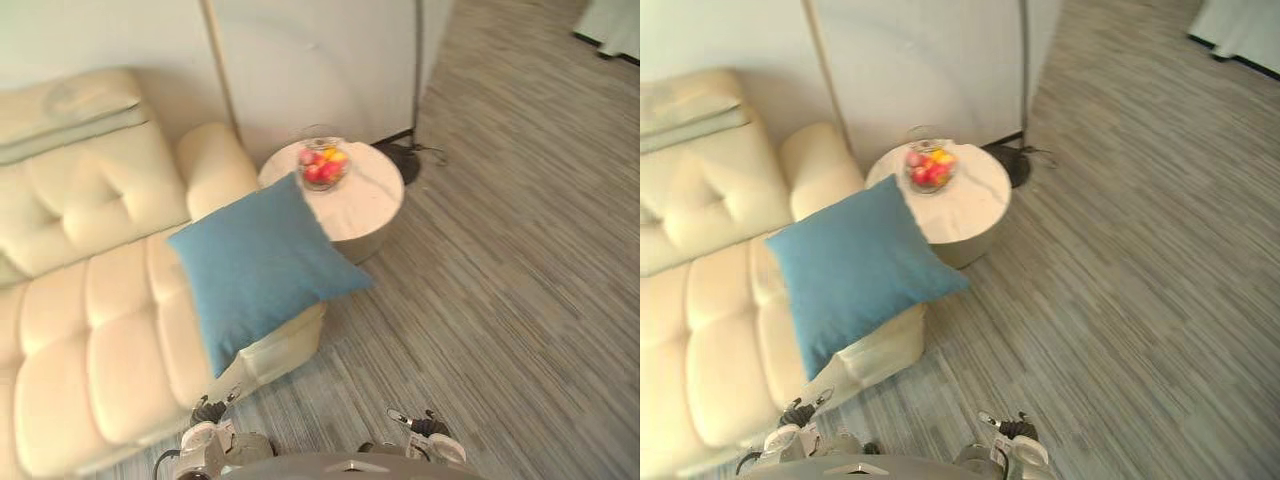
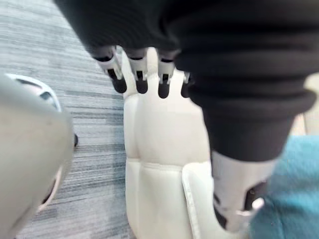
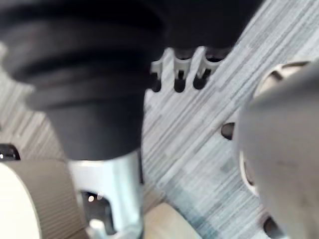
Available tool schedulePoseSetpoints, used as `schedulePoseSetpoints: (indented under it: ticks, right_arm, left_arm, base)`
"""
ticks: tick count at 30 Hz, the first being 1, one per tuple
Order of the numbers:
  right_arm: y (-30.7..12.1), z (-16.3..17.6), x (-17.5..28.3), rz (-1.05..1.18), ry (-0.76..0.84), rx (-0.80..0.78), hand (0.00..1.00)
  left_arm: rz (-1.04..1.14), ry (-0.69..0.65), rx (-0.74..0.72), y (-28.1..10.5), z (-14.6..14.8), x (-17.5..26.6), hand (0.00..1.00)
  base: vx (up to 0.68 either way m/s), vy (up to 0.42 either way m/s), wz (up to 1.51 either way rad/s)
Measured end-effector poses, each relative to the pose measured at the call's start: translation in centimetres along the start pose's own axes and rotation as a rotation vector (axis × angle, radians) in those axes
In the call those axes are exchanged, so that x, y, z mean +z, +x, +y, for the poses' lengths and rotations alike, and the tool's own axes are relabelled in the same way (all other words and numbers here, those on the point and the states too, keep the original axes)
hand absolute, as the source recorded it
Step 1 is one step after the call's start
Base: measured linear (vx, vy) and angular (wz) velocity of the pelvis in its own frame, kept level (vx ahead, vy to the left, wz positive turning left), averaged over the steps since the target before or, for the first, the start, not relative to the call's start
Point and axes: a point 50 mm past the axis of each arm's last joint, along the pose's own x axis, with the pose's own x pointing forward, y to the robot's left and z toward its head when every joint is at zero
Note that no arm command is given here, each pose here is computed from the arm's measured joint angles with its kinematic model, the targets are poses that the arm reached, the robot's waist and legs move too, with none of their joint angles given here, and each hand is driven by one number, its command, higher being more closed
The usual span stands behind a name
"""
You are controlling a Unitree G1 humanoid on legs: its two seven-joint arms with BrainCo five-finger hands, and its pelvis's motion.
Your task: Pick up cushions and gather them together orderly.
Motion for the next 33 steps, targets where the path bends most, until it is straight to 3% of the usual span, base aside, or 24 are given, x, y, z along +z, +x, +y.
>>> schedulePoseSetpoints:
  ticks: [9, 16, 25, 28, 33]
  right_arm:
    - [-0.1, 1.5, 0.5, -0.025, -0.054, 0.050, 0.00]
    - [-0.5, 1.3, -1.2, 0.014, -0.040, 0.046, 0.00]
    - [-0.3, 0.1, -0.8, 0.000, -0.058, 0.021, 0.00]
    - [-0.6, 0.0, 0.6, -0.067, -0.046, 0.019, 0.00]
    - [-1.7, -2.9, 7.4, -0.357, 0.041, -0.079, 0.00]
  left_arm:
    - [0.046, 0.055, 0.045, 0.2, 2.2, -1.1, 0.00]
    - [0.040, 0.023, 0.070, 0.4, 2.9, -0.7, 0.00]
    - [0.094, -0.017, 0.045, -0.2, 1.9, -2.6, 0.00]
    - [0.074, 0.022, 0.034, -0.1, 2.0, -2.1, 0.00]
    - [0.002, -0.008, 0.050, 0.1, 3.2, -0.2, 0.00]
  base:
    - [-0.07, 0.064, 0.13]
    - [0.01, -0.119, 0.75]
    - [0.15, -0.108, 0.14]
    - [0.07, 0.031, 0.00]
    - [0.02, 0.040, -0.03]
